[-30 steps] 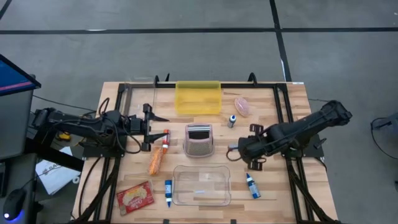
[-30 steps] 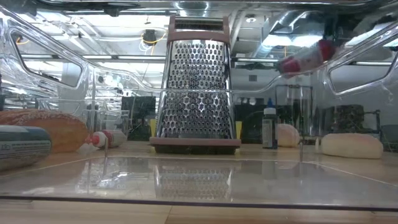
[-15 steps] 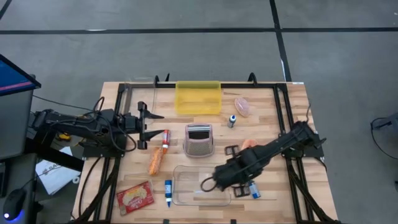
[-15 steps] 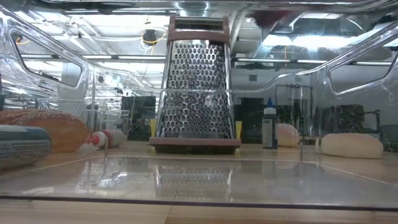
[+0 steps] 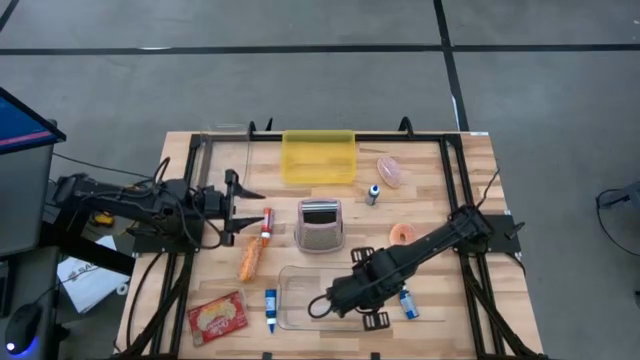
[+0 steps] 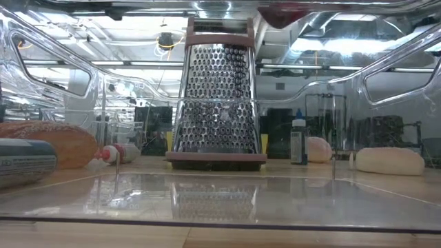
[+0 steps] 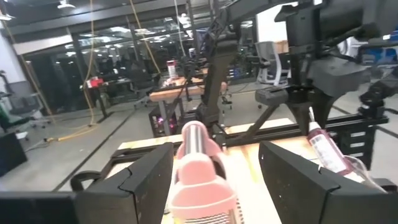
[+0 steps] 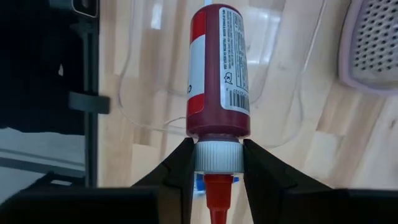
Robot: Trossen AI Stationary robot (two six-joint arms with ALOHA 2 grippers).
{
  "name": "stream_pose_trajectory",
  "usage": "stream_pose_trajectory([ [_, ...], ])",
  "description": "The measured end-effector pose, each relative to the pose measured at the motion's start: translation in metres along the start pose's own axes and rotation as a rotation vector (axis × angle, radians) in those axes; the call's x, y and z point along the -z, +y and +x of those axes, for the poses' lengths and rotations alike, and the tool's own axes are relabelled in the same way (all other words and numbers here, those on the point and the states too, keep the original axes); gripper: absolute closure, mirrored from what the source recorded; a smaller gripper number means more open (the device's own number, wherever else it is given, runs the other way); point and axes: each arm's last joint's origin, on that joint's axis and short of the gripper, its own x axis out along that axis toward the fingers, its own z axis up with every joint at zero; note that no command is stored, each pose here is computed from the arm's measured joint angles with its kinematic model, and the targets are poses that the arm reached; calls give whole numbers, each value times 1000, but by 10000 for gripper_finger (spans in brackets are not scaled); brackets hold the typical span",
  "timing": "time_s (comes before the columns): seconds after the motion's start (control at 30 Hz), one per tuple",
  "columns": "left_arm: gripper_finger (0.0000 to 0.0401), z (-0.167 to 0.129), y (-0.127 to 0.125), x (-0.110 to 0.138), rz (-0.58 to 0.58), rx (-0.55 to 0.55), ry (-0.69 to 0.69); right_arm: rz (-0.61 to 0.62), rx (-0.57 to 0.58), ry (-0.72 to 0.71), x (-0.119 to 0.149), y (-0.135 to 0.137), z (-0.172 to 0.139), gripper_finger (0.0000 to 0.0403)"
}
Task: Pick & Place Food Item
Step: Put the red food coloring bottle into the bottom transparent bin
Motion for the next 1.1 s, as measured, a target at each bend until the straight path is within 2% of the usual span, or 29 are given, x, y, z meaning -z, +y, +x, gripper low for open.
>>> stream_pose_trajectory([
  [0.13, 170, 0, -3, -1, -9, 20, -3, 42, 1, 12, -1, 4, 5, 310],
  [0.37, 170, -1, -4, -1, -26, 28, -4, 35, -16, 152, -17, 9, 56, 310],
  [0.7, 170, 0, -5, 0, -19, 29, 2, 76, -78, 130, -28, -18, 46, 310],
  [0.9, 170, 0, -5, 0, 0, 29, 1, 72, -77, 131, -33, -35, 49, 310],
  [1.1, 170, 0, -5, 0, 18, 29, 1, 87, -80, 119, -36, -39, 51, 310],
])
